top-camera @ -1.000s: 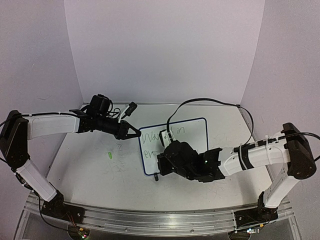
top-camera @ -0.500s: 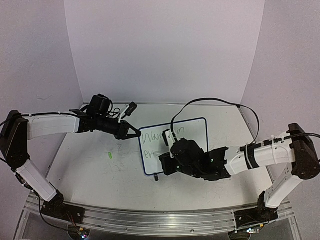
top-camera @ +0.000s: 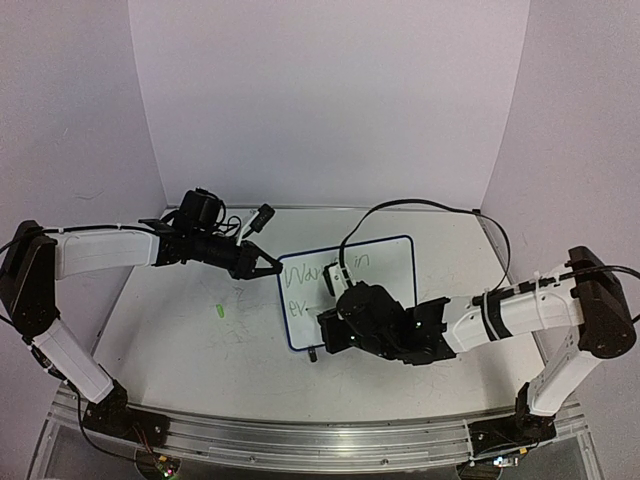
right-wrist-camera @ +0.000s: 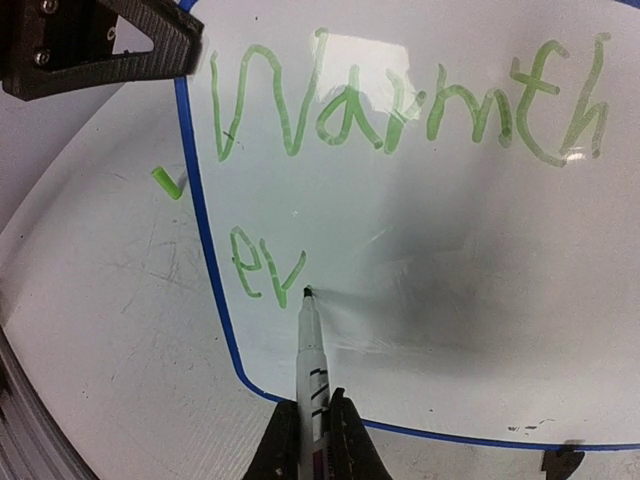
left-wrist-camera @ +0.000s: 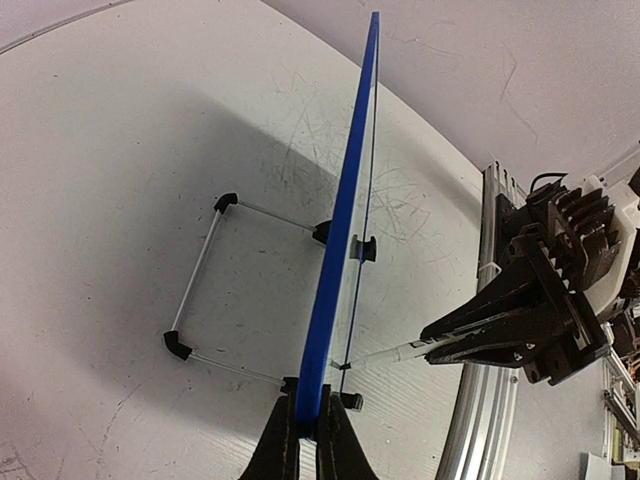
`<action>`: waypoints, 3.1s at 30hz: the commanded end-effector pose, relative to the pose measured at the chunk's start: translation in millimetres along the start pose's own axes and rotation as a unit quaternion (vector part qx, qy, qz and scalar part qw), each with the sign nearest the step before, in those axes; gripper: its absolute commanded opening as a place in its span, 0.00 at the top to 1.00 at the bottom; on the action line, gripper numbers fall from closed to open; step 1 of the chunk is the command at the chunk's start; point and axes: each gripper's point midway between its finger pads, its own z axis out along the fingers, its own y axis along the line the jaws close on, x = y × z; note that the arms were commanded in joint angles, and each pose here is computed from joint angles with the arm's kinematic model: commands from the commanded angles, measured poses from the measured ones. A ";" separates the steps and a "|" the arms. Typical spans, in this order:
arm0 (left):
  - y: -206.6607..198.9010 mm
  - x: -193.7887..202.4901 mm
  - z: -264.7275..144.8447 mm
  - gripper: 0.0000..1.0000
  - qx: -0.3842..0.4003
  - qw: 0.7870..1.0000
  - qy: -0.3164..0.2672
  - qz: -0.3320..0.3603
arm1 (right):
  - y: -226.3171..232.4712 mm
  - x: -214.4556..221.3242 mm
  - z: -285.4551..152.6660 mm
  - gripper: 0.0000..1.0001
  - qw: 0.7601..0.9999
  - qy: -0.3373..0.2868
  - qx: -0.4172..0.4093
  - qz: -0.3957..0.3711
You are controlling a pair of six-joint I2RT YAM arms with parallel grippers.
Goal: Write a sentence on the whiteboard
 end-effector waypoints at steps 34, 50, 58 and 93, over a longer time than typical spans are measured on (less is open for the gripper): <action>0.2 -10.1 -6.8 1.00 -0.023 0.999 -0.016 0.046 | 2.6 -30.8 -2.9 1.00 0.999 -0.048 0.006 0.012; -0.2 -9.9 -6.6 1.00 -0.024 0.999 -0.015 0.046 | -3.0 -3.2 4.1 1.00 1.000 -0.009 0.009 0.022; 0.0 -9.6 -6.4 1.00 -0.024 0.999 -0.014 0.045 | -9.4 8.7 3.0 1.00 1.000 0.005 0.014 0.027; 0.0 -8.3 -5.1 1.00 -0.022 0.999 -0.012 0.045 | -8.6 -29.6 -17.6 1.00 0.997 -0.064 0.002 0.033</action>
